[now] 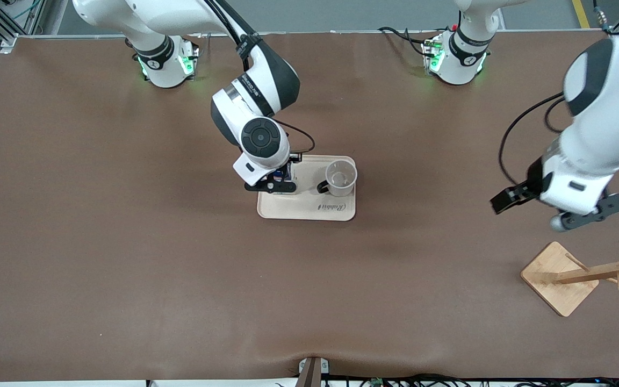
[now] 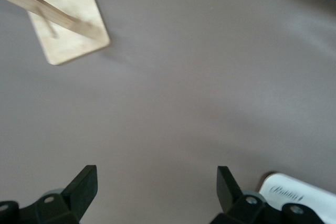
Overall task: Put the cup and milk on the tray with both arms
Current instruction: 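Open the left gripper and raise it away from the mug, then lower the milk carton onto the tray beside the mug with the right gripper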
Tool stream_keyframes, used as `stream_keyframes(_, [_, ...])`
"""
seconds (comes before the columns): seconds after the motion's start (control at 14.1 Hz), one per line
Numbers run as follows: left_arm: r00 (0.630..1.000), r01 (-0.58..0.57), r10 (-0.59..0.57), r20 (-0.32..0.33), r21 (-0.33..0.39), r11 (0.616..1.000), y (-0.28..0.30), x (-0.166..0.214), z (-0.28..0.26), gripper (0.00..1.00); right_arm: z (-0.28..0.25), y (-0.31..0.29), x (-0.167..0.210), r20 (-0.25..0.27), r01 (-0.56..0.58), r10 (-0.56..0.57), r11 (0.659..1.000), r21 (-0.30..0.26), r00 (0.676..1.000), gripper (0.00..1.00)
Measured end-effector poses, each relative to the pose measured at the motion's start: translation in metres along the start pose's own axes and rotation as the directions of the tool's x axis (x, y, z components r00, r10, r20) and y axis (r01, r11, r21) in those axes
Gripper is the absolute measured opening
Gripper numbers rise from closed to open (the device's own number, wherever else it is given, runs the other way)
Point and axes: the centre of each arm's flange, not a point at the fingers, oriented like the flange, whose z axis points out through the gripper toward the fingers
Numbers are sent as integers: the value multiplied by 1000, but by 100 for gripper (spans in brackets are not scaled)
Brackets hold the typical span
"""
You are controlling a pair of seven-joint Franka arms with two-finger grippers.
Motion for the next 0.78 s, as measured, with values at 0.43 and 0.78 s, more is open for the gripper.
stream_keyframes(0.43, [992,-122,122,-9,48,991,-42,-17,-69,100,5,-1,1,6,17,-17,1000,-10,1000,56])
stream_keyframes(0.78, [969,-244,243,41,32,969,-82,-42,-108,100,10,-2,0,13,24,-24,1000,-16,1000,100])
